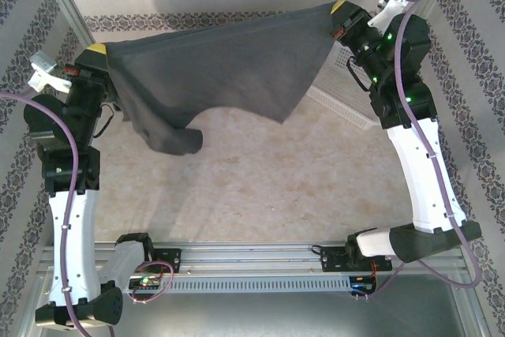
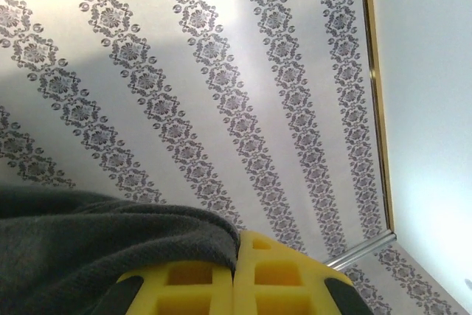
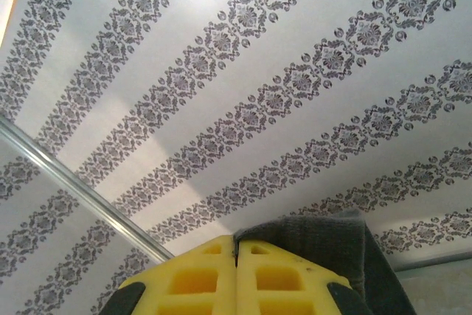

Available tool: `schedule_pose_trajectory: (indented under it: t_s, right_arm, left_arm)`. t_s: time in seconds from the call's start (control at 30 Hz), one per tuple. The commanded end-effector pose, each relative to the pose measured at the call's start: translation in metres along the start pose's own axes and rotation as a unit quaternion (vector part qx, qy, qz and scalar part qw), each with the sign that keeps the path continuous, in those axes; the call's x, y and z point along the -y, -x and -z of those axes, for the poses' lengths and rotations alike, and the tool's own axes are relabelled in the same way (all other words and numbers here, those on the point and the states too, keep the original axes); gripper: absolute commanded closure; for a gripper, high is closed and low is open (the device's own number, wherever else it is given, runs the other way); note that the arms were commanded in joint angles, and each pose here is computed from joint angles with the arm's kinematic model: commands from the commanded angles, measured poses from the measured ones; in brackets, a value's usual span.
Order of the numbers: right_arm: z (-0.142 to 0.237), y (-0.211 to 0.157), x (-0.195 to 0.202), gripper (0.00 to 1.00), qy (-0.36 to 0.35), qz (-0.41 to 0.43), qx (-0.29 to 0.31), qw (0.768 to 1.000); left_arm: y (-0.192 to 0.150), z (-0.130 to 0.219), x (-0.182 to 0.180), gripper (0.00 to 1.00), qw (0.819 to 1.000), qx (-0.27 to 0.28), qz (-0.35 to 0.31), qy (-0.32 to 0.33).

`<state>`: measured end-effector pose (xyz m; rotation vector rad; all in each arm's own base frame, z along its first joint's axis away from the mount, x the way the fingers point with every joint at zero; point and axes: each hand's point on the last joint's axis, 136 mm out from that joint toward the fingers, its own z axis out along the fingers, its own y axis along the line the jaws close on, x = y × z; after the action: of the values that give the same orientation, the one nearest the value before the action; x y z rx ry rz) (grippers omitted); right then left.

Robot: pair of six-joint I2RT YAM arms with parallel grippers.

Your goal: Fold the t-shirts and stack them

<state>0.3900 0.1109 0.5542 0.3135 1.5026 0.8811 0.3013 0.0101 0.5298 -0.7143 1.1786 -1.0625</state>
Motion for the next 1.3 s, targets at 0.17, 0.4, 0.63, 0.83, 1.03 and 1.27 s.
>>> schedule_pose_trajectory:
  t_s: [0.17,0.4,0.63,0.83,1.03,1.27]
  right_arm:
    - [-0.054,-0.036,0.047,1.00,-0.024,-0.047,-0.040,0.998]
    - [-0.127,-0.079,0.076,1.00,-0.022,-0.073,-0.097,0.992]
    - [-0.148,-0.028,0.047,1.00,0.010,-0.057,-0.044,0.997]
    - [-0.111,0.014,0.035,1.00,0.005,-0.040,0.008,0.999]
    - [-0.041,-0.063,0.090,1.00,-0.083,-0.022,-0.047,0.995]
    - [0.072,-0.243,0.240,0.34,-0.279,-0.103,-0.201,0.933]
  left_arm:
    - [-0.009,-0.038,-0.099,1.00,0.993,-0.011,0.022,0.113]
    - [-0.032,-0.101,-0.189,1.00,0.980,-0.072,0.023,0.181]
    - [0.020,-0.154,-0.120,1.00,0.992,-0.030,-0.024,0.117]
    - [0.049,-0.116,-0.051,1.00,0.994,0.035,-0.064,0.081]
    - [0.002,0.008,-0.159,0.81,0.971,0.090,-0.011,0.222]
    - [-0.106,0.129,-0.299,0.44,0.905,-0.039,0.096,0.412]
